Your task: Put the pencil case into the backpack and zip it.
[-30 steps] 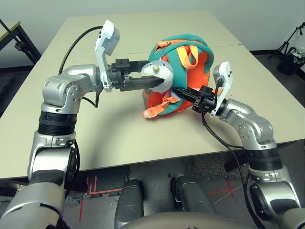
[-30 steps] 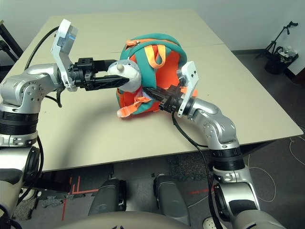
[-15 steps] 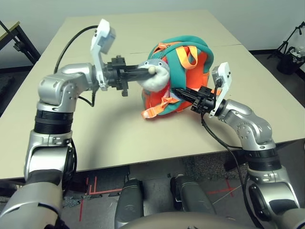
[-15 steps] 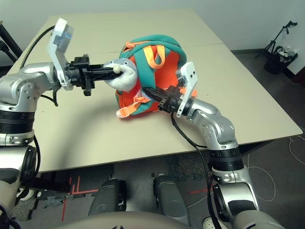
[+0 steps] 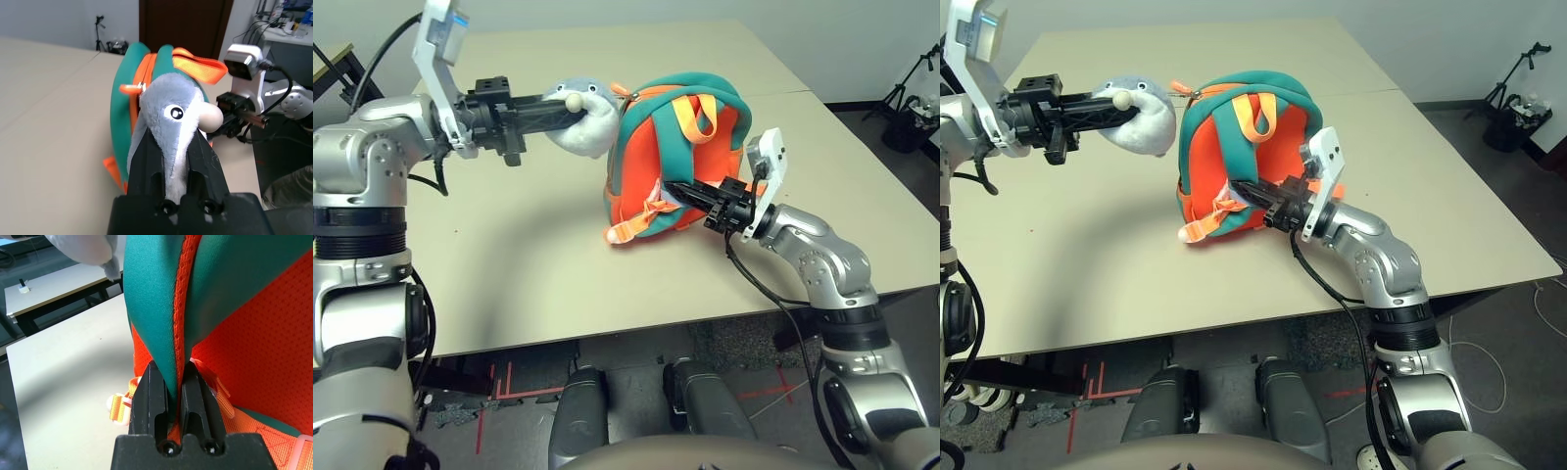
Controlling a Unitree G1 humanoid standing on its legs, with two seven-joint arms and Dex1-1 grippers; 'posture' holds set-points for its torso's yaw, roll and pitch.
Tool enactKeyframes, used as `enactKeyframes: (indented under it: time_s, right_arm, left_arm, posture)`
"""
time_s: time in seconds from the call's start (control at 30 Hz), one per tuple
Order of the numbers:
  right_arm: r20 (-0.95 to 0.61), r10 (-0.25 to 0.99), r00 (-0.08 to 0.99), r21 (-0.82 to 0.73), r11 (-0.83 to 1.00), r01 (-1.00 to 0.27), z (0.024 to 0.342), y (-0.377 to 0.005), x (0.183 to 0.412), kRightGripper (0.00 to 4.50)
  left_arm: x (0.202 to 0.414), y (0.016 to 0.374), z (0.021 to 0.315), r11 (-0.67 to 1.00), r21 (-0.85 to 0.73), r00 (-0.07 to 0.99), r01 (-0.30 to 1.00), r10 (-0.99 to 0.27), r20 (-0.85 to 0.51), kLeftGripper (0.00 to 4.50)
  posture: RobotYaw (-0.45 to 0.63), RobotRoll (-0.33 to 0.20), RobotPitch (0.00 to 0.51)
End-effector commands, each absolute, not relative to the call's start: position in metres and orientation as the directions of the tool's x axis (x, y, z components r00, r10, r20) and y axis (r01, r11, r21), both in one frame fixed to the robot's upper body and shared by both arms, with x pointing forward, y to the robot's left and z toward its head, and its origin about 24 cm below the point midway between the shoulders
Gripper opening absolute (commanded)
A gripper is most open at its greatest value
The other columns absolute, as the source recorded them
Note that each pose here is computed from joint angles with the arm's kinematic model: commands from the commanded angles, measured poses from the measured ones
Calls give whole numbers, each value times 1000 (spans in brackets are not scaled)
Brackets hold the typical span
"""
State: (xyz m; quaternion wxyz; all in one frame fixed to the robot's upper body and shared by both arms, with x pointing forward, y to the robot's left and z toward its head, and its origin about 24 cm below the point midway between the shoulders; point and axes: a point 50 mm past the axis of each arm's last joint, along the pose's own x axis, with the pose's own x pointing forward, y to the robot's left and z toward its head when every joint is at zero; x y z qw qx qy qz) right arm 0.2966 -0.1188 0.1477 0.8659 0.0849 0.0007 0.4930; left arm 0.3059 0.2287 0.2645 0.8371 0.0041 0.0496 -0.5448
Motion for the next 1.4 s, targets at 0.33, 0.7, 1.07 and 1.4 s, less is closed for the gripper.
enactKeyframes:
  time_s: [0.33, 0.7, 1.07, 1.4]
  right_arm:
    - [80, 864, 496, 150, 482, -863, 146, -113, 296, 0]
    - [71, 866, 495, 149, 482, -864, 146, -114, 295, 0]
    - [67, 867, 494, 146, 481, -864, 145, -115, 295, 0]
    - [62, 876, 478, 149, 465, -872, 145, -113, 295, 0]
  left_arm:
    - [286, 232, 174, 478, -282, 411, 832, -872, -266, 181]
    - [288, 213, 135, 492, -372, 422, 787, -869, -258, 181]
    - [287, 214, 119, 511, -405, 437, 758, -859, -267, 181]
    - [273, 226, 115, 482, -497, 408, 722, -876, -256, 1502]
  posture:
    - [-57, 0, 85]
    - [-68, 0, 85]
    - [-67, 0, 76]
    - [-58, 0, 81]
